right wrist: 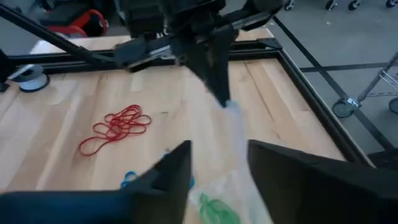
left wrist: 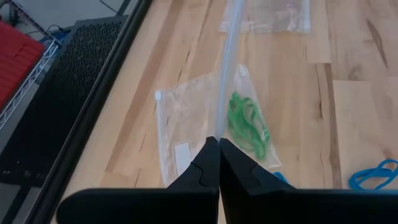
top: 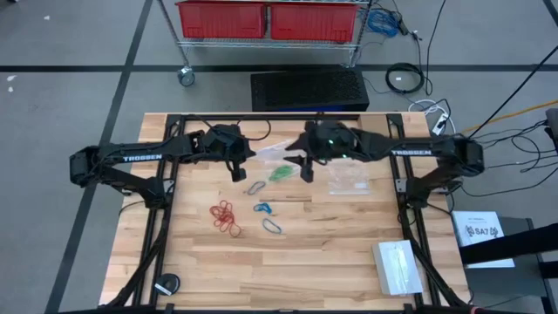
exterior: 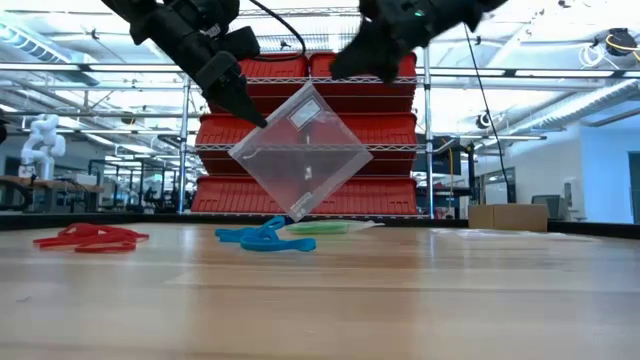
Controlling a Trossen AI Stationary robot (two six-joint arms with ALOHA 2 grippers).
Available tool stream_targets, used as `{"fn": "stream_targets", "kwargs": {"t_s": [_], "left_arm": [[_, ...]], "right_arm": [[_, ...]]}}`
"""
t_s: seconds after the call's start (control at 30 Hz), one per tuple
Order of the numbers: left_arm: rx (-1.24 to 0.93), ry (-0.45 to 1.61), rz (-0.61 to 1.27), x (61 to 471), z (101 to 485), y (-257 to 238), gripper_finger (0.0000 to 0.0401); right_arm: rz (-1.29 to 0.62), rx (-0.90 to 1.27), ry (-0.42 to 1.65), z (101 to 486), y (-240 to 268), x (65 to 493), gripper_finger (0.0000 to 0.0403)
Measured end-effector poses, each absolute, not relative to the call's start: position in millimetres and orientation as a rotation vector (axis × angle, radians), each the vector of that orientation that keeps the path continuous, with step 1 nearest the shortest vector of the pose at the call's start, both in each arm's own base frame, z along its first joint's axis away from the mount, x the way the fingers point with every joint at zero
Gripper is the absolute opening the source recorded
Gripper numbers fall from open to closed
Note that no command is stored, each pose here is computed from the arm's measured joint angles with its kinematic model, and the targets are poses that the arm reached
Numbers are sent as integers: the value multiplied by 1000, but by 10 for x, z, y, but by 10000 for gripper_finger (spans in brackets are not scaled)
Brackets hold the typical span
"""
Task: Sort rubber bands
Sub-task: Open the left transparent zip bag
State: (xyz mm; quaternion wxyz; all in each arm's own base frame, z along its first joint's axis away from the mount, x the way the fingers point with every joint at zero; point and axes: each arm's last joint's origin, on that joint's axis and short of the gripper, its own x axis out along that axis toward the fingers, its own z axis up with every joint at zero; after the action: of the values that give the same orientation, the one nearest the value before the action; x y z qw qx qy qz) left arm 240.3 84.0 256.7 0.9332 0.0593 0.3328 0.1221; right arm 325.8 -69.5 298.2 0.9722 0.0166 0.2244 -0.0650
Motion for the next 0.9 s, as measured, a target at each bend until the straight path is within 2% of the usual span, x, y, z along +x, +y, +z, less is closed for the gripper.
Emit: {"fn": "stream_targets", "kwargs": {"t_s": [0.17,0.3,0.43,0.63,0.9], "left_arm": [[122,679,246,2404,2567,838,0],[123,681,244,2405,2566,833,0],[123,681,243,2405,2566,833,0],[125,680,243,2406,2568,834,0],[127,656,247,2419,2590,839,4]], "right_arm": [[-127,-6,534,2992,-788,3562,232],[-125,-16,547,2988,-839,3783,240],[-135,-36,618,2920,-874,3915,189],[-130,-33,677,2813,-886,3963,24],[-159,-48,640,2922,-884,3928,1]]}}
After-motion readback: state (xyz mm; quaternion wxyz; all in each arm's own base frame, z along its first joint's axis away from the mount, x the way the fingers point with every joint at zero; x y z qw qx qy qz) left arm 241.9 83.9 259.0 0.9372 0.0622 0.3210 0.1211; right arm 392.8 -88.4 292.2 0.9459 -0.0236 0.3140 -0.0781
